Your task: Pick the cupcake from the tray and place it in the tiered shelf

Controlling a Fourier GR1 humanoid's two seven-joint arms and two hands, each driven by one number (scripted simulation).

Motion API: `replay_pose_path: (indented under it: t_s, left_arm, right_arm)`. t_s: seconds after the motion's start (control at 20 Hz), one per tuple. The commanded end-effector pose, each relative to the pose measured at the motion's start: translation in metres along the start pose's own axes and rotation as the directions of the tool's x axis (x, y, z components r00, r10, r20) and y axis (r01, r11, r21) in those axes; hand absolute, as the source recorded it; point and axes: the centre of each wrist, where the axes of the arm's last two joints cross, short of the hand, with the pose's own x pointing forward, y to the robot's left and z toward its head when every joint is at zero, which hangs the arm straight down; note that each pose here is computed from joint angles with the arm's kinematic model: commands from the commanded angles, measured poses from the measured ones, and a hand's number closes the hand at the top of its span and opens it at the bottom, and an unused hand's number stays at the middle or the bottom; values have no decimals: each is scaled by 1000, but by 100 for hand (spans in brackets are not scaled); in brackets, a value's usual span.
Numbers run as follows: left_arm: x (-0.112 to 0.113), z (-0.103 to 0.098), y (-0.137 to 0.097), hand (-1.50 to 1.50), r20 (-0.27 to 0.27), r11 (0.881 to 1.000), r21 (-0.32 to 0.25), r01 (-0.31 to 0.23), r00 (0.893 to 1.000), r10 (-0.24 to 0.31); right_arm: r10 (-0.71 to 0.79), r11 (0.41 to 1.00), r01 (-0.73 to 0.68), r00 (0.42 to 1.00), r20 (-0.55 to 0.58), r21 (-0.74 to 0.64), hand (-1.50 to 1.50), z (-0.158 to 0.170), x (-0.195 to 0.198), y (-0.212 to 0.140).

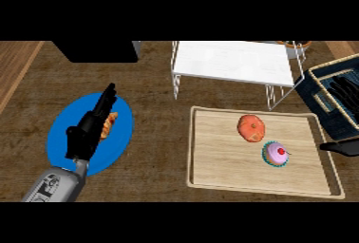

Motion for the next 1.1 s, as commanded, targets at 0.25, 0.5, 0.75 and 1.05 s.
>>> replay_pose_path:
  t_s: [0.25,0.5,0.75,1.05]
  left_arm:
    - [-23,10,-7,0,-16,1000,-2,2,1000,-2]
    - [-11,-1,-4,0,-30,1000,14,-7,1000,8]
    - [-4,0,9,0,-21,1000,13,-9,1000,9]
    - [-7,-5,-6,0,-5,1000,-1,-6,1000,6]
  right_arm:
    - [265,945,-248,963,-55,213,-150,-39,81,0]
    - [499,787,-424,864,-59,449,-150,-30,117,10]
    - [679,653,-570,733,-51,498,-150,-17,139,24]
    - [679,662,-576,732,-59,480,-150,-12,165,75]
